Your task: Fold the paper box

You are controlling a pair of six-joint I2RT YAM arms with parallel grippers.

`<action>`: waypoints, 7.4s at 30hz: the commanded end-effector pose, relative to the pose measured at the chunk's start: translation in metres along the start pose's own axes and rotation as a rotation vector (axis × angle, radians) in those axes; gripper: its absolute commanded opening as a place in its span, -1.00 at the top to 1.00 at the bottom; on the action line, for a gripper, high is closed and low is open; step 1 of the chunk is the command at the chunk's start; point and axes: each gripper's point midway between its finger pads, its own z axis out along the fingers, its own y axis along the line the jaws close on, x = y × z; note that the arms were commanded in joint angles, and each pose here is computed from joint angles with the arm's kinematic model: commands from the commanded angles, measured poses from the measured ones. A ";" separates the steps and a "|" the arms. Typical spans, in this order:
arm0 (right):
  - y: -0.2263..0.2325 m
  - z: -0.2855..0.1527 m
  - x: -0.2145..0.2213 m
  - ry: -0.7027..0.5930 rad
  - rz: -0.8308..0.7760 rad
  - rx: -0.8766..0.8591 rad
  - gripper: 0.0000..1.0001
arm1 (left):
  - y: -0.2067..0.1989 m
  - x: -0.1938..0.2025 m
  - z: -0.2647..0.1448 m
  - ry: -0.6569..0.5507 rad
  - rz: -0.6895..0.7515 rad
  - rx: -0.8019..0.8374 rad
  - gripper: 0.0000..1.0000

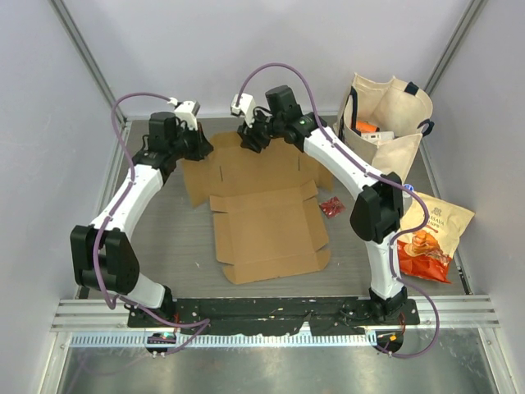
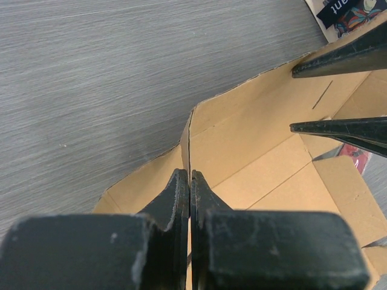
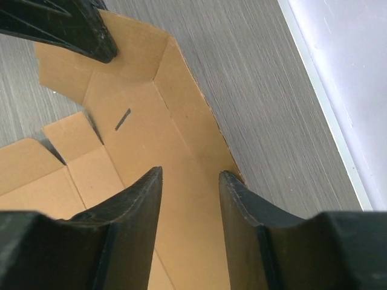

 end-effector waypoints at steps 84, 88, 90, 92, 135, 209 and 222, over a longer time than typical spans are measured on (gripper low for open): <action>-0.012 -0.051 -0.050 -0.113 -0.057 0.104 0.98 | 0.019 0.123 0.050 0.110 -0.310 -0.286 0.27; -0.011 -0.049 -0.051 -0.125 -0.026 0.102 0.98 | 0.001 0.119 0.053 0.085 -0.204 -0.277 0.29; -0.007 -0.047 -0.050 -0.126 -0.017 0.099 0.98 | -0.006 0.125 0.055 0.094 -0.194 -0.266 0.15; -0.006 -0.045 -0.044 -0.114 -0.011 0.101 0.97 | -0.011 0.133 0.059 0.103 -0.207 -0.241 -0.01; 0.009 -0.043 -0.033 -0.063 -0.044 0.092 0.98 | -0.013 -0.032 -0.022 -0.254 -0.061 -0.323 -0.18; -0.026 -0.044 -0.034 0.011 -0.462 0.612 0.97 | 0.006 0.052 -0.043 -0.379 -0.309 -0.033 1.00; -0.033 -0.025 -0.025 0.022 -0.573 0.616 0.97 | 0.002 0.066 -0.025 -0.362 -0.325 -0.015 1.00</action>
